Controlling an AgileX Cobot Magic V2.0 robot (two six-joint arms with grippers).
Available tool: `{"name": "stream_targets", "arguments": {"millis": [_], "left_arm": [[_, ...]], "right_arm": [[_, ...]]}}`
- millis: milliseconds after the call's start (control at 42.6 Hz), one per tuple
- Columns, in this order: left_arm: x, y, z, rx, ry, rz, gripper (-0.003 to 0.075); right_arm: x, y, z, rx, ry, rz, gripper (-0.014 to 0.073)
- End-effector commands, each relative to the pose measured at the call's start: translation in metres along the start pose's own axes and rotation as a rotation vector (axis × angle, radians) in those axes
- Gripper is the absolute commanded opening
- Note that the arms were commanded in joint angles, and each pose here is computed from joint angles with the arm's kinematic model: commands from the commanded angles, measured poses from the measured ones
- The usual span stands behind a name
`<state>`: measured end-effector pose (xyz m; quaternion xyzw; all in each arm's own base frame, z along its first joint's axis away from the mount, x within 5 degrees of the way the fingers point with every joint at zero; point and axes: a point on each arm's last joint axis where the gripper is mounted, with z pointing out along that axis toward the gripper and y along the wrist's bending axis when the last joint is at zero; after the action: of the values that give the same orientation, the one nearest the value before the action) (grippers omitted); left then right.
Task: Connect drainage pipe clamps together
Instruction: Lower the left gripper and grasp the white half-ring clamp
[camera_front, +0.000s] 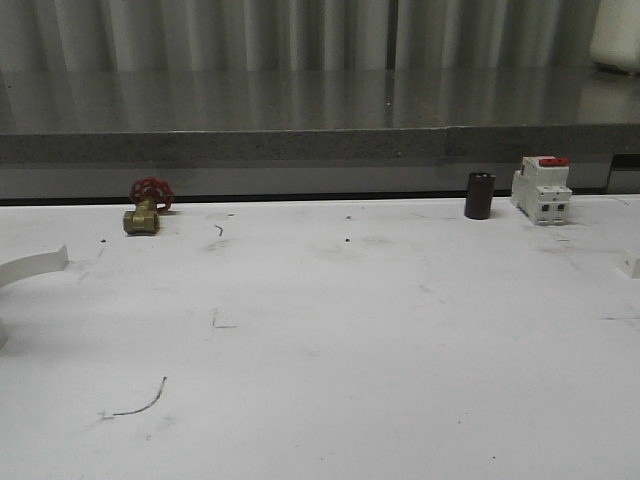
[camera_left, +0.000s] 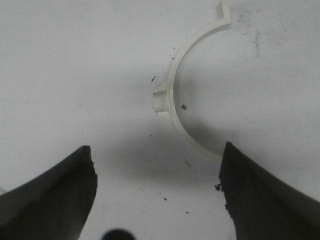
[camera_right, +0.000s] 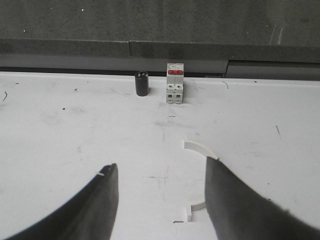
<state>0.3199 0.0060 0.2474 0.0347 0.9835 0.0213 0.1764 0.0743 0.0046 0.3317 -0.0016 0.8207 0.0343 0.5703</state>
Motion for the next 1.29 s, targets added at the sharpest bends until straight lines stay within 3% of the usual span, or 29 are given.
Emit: {"name": "stream_targets", "arguments": {"millis": [0, 493, 869, 1268], "left_arm": [[-0.019, -0.002, -0.006, 0.004, -0.087, -0.002, 0.0489], [-0.045, -0.003, 0.046, 0.027, -0.024, -0.017, 0.0489], [-0.056, -0.002, 0.061, 0.022, -0.078, -0.004, 0.0440], [-0.064, -0.005, 0.078, 0.061, 0.010, 0.046, 0.0419]], "right_arm": [[-0.015, 0.000, -0.003, 0.001, -0.082, -0.009, 0.0425], [-0.015, 0.000, -0.003, 0.001, -0.082, -0.009, 0.0425], [-0.015, 0.000, -0.003, 0.001, -0.082, -0.009, 0.0425], [-0.015, 0.000, -0.003, 0.001, -0.082, -0.009, 0.0425]]}}
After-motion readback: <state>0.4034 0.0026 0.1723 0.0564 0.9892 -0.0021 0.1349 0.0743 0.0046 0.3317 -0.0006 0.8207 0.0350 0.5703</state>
